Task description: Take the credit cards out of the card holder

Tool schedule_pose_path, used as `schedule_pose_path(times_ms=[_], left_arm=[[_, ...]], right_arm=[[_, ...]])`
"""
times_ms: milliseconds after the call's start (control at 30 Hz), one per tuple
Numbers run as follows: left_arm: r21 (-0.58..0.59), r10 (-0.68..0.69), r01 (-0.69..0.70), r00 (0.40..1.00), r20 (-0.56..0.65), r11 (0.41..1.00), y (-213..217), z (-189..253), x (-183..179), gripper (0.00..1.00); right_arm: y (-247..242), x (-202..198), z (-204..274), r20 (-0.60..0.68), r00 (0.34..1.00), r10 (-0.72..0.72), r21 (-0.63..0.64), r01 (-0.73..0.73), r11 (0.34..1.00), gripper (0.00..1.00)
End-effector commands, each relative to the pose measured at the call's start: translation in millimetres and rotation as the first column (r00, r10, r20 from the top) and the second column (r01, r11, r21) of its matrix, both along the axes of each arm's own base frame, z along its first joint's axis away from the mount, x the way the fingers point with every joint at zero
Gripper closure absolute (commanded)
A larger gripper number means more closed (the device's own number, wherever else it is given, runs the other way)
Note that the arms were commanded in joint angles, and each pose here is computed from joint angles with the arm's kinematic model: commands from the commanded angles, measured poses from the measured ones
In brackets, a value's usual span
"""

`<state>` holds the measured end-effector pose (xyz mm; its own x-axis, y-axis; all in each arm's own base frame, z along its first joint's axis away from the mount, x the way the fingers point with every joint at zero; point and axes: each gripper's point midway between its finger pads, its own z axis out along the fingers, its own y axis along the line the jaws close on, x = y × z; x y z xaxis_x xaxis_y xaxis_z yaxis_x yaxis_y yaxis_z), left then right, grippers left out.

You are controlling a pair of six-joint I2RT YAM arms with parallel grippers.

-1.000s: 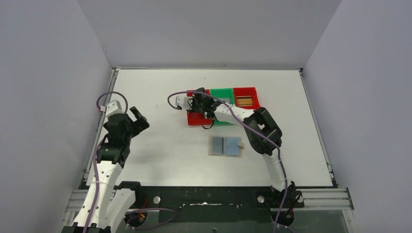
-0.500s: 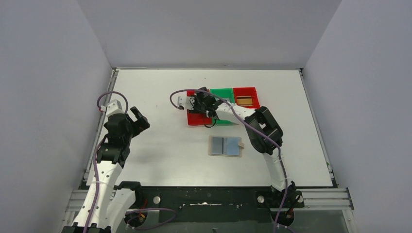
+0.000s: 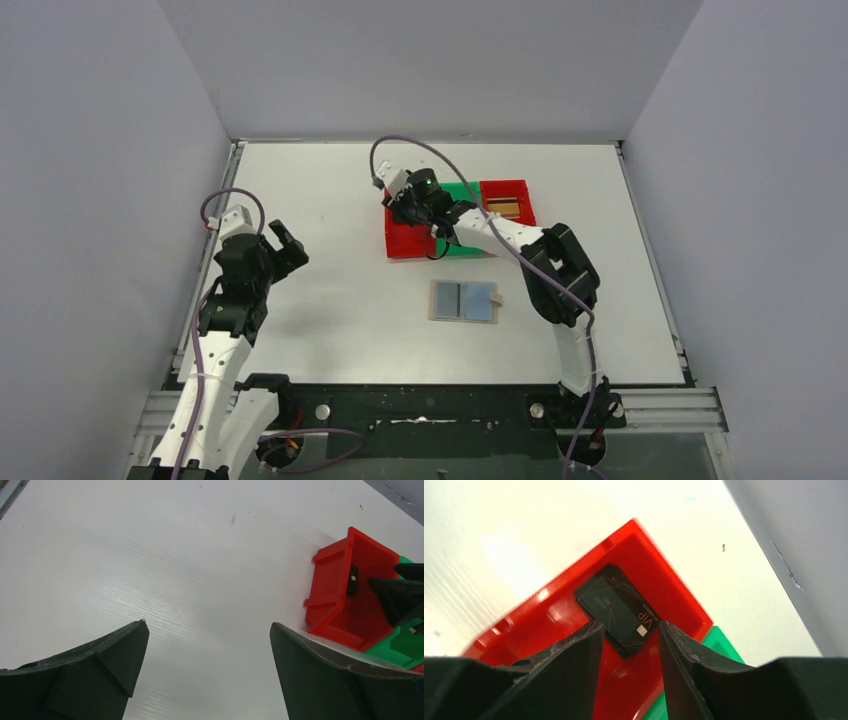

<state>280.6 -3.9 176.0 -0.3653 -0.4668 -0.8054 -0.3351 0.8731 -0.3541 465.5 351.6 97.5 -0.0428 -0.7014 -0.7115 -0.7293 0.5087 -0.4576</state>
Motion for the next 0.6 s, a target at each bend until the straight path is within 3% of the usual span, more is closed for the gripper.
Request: schedule_pose_path(times_ms=[0,100,200,567], left_arm=[[0.005,-0.012,0.012,0.997,0.077,1.0,-0.5,19.6,10.5,0.05],[0.008,-0.008,0.007,0.997,0.071,1.0,0.7,18.2,10.7,0.05],[0.007,-0.011,0.01,0.998,0.068,1.0,0.0,17.6,11.1,0.05],[0.007,-0.01,0.009,0.998,0.063,1.0,0.2,16.6,11.0,0.05]], right_arm=[[6.6,5.6,94.2,-0.102,0.958,-0.267,0.437,0.284,0.854,0.55],[2.7,-0.3,74.6,-0.305,0.881,-0.363,0.444,0.468,0.764,0.58],[1.7,-9.5,51.8,-0.414,0.817,-0.401,0.4,0.559,0.726,0.63],[16.3,-21.1,2.3,-0.549,0.715,-0.432,0.289,0.648,0.705,0.75]])
